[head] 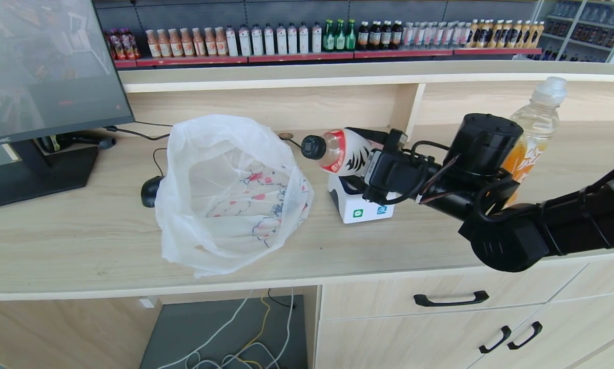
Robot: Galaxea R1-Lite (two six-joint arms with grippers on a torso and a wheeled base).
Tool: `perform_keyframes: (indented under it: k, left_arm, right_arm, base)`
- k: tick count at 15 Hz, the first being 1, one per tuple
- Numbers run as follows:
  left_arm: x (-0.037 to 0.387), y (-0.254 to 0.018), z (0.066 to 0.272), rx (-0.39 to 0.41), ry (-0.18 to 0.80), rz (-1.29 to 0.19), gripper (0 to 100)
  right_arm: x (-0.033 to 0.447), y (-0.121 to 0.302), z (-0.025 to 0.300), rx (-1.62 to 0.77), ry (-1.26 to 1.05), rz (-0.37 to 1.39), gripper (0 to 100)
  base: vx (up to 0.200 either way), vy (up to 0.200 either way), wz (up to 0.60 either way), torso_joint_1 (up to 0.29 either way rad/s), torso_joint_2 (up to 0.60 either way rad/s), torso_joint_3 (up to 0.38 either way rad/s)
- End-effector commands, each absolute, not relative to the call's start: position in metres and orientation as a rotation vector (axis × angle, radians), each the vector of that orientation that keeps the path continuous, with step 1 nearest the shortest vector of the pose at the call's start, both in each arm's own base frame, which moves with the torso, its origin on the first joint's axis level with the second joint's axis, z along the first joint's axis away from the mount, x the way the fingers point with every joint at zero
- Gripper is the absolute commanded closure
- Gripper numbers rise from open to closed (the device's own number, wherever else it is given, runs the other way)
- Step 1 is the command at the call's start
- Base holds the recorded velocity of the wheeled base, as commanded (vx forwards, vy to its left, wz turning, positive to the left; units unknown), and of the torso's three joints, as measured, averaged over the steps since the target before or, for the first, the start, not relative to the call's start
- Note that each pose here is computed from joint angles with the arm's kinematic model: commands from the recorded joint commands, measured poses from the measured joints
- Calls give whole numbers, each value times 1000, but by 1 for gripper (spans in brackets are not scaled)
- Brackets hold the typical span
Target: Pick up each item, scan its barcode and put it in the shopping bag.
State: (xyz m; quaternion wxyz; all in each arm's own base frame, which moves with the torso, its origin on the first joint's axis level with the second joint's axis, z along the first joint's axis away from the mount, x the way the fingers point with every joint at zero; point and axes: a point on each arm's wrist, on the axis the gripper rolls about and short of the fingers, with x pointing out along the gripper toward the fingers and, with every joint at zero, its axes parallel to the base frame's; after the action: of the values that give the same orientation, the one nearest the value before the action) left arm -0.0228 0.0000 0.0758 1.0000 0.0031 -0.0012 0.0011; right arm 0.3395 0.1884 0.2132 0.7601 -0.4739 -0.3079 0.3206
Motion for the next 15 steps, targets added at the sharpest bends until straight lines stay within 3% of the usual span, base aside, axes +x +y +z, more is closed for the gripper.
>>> perform_keyframes:
  k: [1, 11, 15]
  left_arm:
    - [-23, 0, 76, 6, -3, 3, 0]
    - [-23, 0, 76, 6, -3, 3, 0]
    - [-23, 0, 76, 6, -3, 3, 0]
  right_arm:
    - [340, 189, 214, -1030, -673, 697, 100]
    - [336, 194, 224, -1017, -705, 692, 100]
    - [326, 201, 255, -904, -758, 698, 100]
  base:
    - [0, 0, 0, 0, 0, 0]
    - [0, 0, 0, 0, 0, 0]
    - [0, 0, 0, 0, 0, 0]
